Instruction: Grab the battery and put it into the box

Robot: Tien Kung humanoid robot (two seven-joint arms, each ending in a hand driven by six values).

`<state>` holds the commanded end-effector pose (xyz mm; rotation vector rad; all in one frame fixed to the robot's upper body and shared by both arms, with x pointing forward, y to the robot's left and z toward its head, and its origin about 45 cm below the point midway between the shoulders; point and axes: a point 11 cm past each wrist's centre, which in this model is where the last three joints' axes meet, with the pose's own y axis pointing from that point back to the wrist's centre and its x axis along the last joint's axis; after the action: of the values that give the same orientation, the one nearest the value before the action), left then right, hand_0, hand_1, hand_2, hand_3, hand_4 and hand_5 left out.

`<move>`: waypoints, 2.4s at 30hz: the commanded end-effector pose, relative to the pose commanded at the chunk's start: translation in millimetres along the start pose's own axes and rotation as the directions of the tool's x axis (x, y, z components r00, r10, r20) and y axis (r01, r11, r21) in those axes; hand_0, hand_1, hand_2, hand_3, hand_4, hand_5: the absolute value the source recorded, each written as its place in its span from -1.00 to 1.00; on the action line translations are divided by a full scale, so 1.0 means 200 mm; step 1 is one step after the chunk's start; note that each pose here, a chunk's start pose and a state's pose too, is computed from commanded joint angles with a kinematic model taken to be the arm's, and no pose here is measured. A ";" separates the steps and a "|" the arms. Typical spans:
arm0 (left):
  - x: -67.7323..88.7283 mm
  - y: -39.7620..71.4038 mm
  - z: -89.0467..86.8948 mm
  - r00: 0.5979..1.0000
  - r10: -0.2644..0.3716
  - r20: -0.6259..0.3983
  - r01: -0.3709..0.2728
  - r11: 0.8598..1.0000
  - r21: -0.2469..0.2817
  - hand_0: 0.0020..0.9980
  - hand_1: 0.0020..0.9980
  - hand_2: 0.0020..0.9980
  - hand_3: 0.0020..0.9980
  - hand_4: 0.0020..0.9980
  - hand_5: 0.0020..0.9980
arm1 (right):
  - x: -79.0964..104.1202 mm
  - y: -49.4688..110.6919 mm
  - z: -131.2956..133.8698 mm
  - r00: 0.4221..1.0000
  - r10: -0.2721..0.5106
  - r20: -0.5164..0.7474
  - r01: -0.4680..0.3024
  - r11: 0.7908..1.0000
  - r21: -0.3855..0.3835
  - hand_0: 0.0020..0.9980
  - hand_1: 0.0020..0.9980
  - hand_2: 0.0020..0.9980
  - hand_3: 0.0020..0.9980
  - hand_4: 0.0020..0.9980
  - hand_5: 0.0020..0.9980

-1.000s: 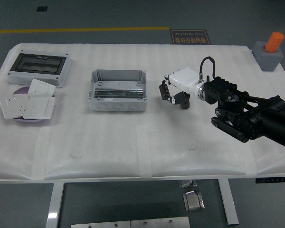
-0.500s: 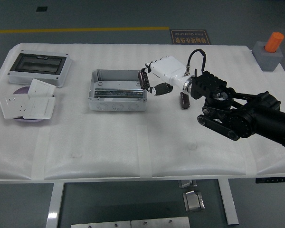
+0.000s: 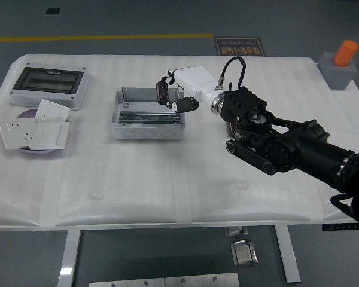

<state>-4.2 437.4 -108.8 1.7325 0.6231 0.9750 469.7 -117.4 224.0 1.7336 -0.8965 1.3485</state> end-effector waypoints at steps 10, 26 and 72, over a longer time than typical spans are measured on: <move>0.00 0.00 0.01 1.000 -0.001 0.003 0.001 1.000 -0.003 0.20 0.25 -0.08 0.25 0.21 -0.08 | -0.03 -0.01 -0.02 1.000 -0.013 -0.001 0.013 1.000 -0.006 0.80 0.66 0.62 0.84 0.91 0.24; -0.01 0.00 0.00 1.000 -0.003 -0.004 0.003 1.000 0.000 0.20 0.25 -0.09 0.25 0.20 -0.08 | -0.08 0.13 0.32 0.982 -0.115 -0.152 0.100 0.990 -0.099 0.84 0.66 0.65 0.90 1.00 0.32; -0.01 0.00 0.03 1.000 -0.002 -0.016 0.002 1.000 -0.026 0.20 0.24 -0.10 0.23 0.13 -0.09 | -0.24 0.33 0.69 0.914 -0.336 -0.227 0.277 0.926 -0.256 0.75 0.57 0.58 0.74 1.00 0.31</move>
<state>-1.0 432.7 -110.3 1.7021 0.6200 0.9928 465.6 -265.9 163.1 1.4125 -0.5659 1.1877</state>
